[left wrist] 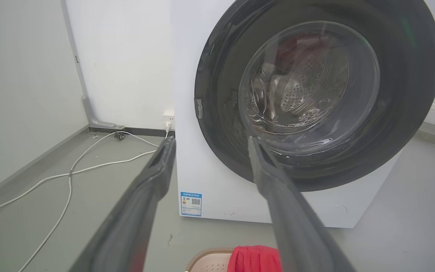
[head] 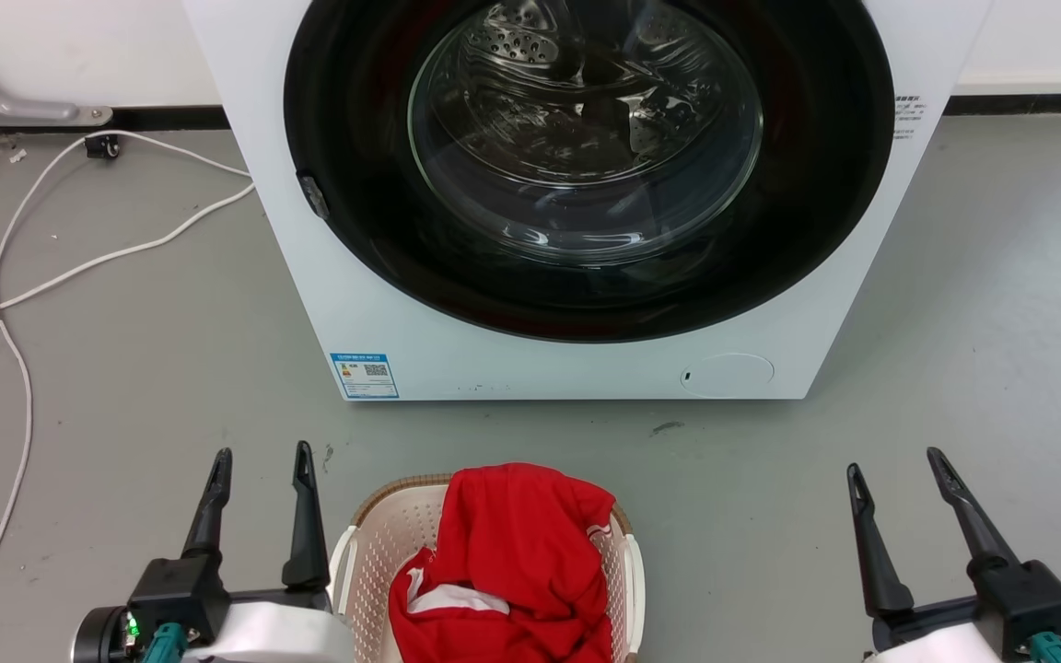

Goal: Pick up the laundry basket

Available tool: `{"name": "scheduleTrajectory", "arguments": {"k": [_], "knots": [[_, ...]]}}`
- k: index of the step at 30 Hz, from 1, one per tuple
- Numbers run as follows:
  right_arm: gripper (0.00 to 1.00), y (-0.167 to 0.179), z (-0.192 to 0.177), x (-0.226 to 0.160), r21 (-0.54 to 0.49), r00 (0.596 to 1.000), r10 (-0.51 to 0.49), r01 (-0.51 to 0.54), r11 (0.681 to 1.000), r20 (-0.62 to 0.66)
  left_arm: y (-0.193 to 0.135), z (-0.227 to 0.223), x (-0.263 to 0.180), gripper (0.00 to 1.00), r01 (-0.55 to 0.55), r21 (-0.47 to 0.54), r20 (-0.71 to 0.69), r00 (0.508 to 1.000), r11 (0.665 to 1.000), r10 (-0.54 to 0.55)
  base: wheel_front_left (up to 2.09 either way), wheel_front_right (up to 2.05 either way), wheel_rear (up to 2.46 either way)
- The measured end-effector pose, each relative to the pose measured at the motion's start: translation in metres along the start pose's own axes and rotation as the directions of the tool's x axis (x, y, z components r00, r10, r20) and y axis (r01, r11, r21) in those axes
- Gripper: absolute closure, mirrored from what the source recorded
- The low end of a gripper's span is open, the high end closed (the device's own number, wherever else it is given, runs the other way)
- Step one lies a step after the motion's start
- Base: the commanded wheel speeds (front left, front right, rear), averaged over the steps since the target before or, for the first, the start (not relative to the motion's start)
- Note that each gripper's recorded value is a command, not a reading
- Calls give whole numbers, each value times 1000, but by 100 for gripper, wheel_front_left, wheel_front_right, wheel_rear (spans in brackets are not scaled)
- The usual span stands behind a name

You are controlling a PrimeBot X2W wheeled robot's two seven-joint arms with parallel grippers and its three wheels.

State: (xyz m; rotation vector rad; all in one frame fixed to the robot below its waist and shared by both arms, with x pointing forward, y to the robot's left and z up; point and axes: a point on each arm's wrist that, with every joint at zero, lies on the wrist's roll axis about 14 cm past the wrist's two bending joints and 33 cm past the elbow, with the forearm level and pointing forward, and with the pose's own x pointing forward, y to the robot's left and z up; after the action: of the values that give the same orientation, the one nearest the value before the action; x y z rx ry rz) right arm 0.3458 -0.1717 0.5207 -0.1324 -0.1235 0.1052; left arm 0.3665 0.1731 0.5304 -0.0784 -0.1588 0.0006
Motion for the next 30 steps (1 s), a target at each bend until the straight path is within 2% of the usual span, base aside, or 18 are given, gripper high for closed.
{"name": "scheduleTrajectory", "arguments": {"k": [8,17,24,30], "knots": [[0,15,-14,13,17,998,48,-48,999,-38,15,-18,12,0,-29,5,-49,998,1000,29,0,0,0],[0,43,-64,40,49,974,143,-137,989,-173,33,-67,38,0,-11,49,-185,983,999,19,0,0,0],[0,66,-110,58,77,929,228,-215,974,-291,44,-115,57,0,-2,63,-312,950,998,21,0,0,0],[0,82,-151,63,111,871,284,-262,959,-400,51,-163,58,0,6,67,-443,896,998,25,0,0,0]]}}
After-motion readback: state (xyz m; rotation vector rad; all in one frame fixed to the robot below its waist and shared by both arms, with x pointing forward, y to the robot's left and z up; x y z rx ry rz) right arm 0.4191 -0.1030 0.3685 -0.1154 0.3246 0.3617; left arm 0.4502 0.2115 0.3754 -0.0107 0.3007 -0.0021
